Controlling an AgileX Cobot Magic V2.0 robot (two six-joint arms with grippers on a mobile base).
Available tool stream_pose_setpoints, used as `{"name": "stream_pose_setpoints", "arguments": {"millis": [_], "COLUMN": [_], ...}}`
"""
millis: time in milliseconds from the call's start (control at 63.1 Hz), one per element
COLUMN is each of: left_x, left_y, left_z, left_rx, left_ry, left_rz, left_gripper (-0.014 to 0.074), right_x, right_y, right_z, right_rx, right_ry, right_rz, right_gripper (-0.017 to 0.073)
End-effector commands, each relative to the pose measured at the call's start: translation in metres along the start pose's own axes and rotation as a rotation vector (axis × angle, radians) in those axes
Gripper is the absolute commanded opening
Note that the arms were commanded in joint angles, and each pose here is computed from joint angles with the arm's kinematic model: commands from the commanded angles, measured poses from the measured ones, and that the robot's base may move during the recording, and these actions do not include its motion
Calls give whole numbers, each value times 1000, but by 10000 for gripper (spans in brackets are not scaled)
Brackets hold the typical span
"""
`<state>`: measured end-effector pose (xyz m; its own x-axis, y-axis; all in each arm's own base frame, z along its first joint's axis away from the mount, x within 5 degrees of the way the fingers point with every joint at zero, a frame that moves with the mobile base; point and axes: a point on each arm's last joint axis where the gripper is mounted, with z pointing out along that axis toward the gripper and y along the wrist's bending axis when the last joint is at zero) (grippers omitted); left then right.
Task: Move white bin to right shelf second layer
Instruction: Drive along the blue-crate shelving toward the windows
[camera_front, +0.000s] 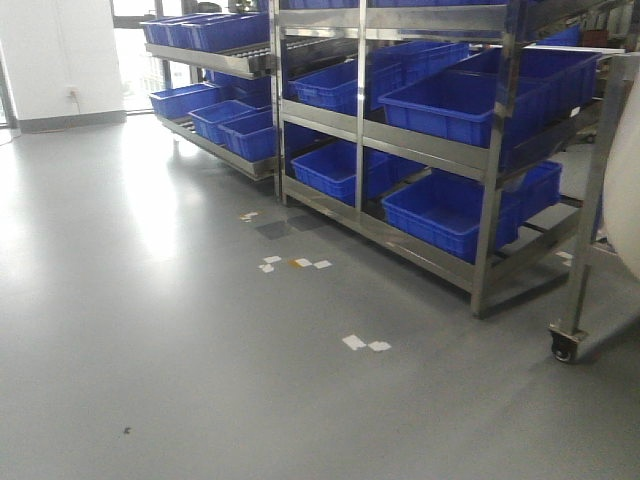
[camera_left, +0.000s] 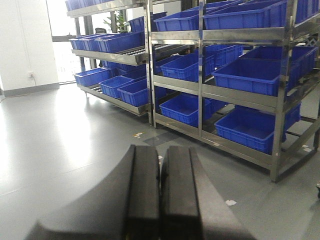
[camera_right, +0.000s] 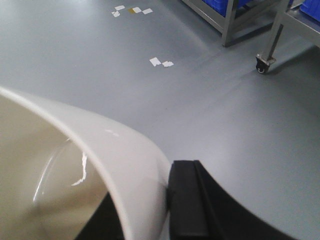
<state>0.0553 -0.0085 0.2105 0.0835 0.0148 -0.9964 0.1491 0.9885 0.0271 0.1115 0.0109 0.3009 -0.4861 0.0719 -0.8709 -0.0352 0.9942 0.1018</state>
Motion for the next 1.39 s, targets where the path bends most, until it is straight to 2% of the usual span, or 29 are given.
{"name": "stream_pose_setpoints", "arguments": {"millis": [0, 1378], "left_x": [3, 3], "left_y": [0, 0], "left_z": [-1, -1], "left_rx": [-5, -5], "left_ry": [-65, -65], "left_rz": [-13, -13], "left_gripper": [85, 85], "right_x": [-18, -18], "right_y": [2, 2], "right_z": [-5, -5], "right_rx": [-14, -14], "right_ry": [-118, -118], "right_rz": [5, 5], "right_gripper": [55, 55]}}
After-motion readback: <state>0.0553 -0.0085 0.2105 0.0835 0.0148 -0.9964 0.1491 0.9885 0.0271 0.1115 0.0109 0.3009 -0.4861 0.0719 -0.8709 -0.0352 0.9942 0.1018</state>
